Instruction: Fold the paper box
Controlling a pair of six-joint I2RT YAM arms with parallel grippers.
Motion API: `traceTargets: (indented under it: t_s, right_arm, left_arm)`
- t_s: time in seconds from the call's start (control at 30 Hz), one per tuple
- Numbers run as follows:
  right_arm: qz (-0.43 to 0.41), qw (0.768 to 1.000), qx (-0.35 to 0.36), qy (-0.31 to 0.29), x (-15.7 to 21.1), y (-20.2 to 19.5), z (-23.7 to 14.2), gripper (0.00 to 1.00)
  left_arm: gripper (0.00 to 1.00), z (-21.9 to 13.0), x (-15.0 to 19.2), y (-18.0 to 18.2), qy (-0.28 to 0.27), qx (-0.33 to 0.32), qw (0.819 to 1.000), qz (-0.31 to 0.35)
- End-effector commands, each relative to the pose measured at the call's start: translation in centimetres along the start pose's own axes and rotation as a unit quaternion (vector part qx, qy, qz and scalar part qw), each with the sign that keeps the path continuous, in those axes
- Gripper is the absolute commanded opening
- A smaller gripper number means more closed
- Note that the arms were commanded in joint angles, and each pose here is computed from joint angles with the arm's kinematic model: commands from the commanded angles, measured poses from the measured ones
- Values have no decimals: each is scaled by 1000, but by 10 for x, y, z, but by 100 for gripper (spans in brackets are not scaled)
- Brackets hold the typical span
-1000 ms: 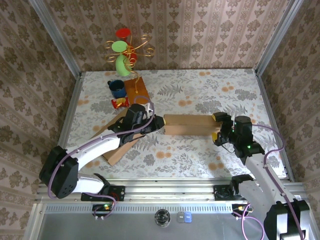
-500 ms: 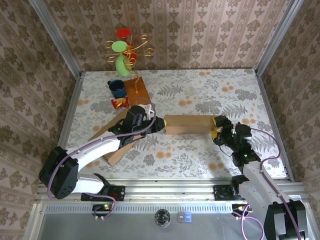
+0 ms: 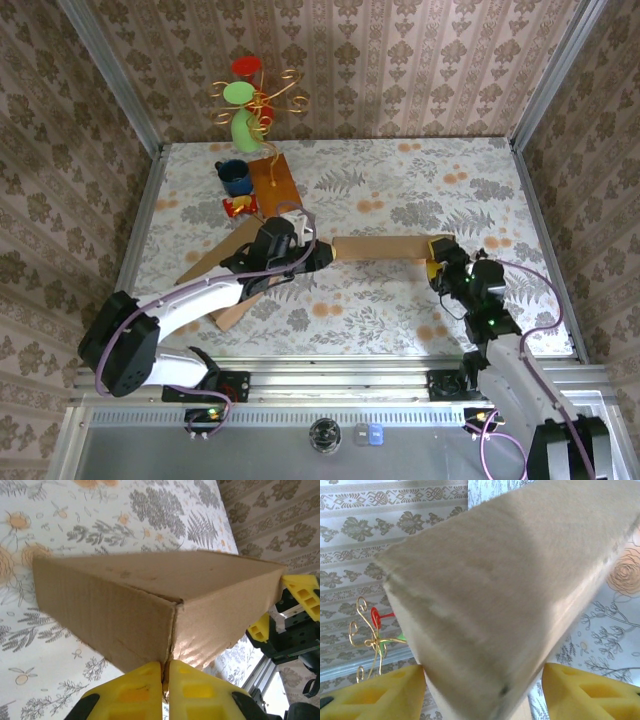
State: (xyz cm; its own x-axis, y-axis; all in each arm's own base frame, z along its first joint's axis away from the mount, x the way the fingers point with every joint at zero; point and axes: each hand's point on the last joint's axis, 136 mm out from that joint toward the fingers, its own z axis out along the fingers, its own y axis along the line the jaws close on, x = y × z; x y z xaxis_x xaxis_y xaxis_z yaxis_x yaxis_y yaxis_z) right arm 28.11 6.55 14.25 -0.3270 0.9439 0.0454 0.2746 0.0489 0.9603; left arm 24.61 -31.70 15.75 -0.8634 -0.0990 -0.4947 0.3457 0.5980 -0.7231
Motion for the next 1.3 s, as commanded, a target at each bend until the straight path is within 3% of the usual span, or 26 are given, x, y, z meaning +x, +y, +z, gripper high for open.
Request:
traceTargets:
  t_s: [0.0,0.17,0.5,0.63,0.73,0.8,0.83,0.87,1.03,1.07,1.17,1.2,1.27]
  right_arm:
    - [-9,1000,23,-20,-4,-21,-9,69]
    - [11,998,53,-16,0,-47,-16,78]
    - [-18,984,175,4,7,-54,-37,89]
    - [-97,975,199,15,4,-25,-41,100]
    - [-192,962,192,11,-7,20,-42,100]
    - [-237,946,223,4,-18,30,-46,100]
    - [-265,935,236,-8,-26,40,-49,100]
    - [-286,925,251,-21,-34,46,-52,100]
    - [-382,843,335,-178,-99,65,-77,100]
    - [-417,823,327,-204,-110,69,-76,100]
    - [-494,778,283,-263,-125,73,-68,100]
    - [-512,766,275,-273,-127,66,-63,100]
    - [-541,749,269,-271,-128,48,-52,100]
  left_arm:
    - [11,7,33,32,45,-42,998,-13]
    - [14,12,41,41,44,-47,998,-24]
    - [21,10,29,37,22,-53,998,-15]
    - [25,-4,13,31,-2,-68,998,0]
    - [31,-27,-8,30,-36,-96,995,13]
    - [54,-49,-26,33,-68,-123,990,23]
    - [94,-64,-36,38,-89,-143,985,25]
    - [100,-78,-45,45,-106,-163,981,24]
    - [100,-166,-79,100,-213,-295,931,-24]
    - [100,-185,-82,113,-234,-336,912,-38]
    - [100,-246,-85,156,-290,-474,828,-79]
    - [100,-257,-87,165,-296,-503,810,-66]
    - [100,-261,-96,176,-293,-524,800,-9]
